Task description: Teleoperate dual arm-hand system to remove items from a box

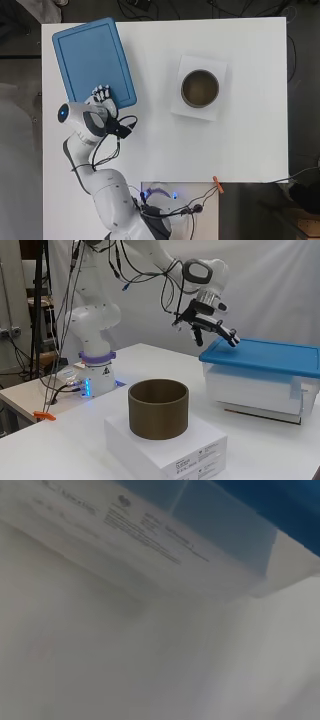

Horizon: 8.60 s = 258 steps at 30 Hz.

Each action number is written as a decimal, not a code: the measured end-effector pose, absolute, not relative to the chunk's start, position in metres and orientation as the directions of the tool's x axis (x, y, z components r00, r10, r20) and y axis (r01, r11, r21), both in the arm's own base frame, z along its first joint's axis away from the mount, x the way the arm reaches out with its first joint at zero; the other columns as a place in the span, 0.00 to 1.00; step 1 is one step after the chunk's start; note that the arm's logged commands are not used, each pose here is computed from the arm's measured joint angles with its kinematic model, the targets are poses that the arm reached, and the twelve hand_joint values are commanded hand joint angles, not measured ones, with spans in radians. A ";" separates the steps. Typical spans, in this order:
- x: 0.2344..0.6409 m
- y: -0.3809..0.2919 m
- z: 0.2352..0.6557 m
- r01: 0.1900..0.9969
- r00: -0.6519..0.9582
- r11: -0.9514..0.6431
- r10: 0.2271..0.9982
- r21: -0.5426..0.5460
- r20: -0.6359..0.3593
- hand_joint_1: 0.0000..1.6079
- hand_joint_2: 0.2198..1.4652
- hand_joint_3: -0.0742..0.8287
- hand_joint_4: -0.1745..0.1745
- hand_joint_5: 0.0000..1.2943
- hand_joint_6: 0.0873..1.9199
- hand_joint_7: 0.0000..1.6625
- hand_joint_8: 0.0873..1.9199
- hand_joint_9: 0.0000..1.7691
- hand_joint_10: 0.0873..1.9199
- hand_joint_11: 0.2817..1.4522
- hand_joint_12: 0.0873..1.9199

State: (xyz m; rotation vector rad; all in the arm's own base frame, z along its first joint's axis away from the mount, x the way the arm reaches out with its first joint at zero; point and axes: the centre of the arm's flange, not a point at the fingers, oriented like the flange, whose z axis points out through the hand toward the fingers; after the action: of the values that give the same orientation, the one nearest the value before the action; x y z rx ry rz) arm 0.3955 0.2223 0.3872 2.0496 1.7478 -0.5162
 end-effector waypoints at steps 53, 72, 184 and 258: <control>0.394 0.231 0.501 0.964 0.262 -0.248 0.950 -0.098 0.173 0.20 0.73 0.08 0.36 0.41 0.00 0.45 0.00 0.48 0.00 0.27 0.00; 0.453 0.242 0.394 0.856 0.445 -0.474 0.879 -0.208 -0.171 0.04 0.68 0.06 0.60 0.31 0.00 0.32 0.00 0.33 0.00 0.23 0.00; 0.619 0.258 0.360 0.989 -0.024 -0.010 0.973 -0.147 -0.230 0.21 0.54 0.09 0.58 0.26 0.00 0.28 0.00 0.30 0.00 0.22 0.00; 0.439 -0.284 0.441 0.809 0.588 -0.588 0.808 0.015 -0.011 0.59 0.79 0.08 1.00 0.62 0.64 0.65 0.89 0.75 0.95 0.57 0.93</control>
State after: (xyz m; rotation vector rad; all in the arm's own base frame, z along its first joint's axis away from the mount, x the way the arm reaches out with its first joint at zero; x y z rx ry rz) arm 0.4386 -0.2836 0.4409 2.7834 1.4168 -0.0038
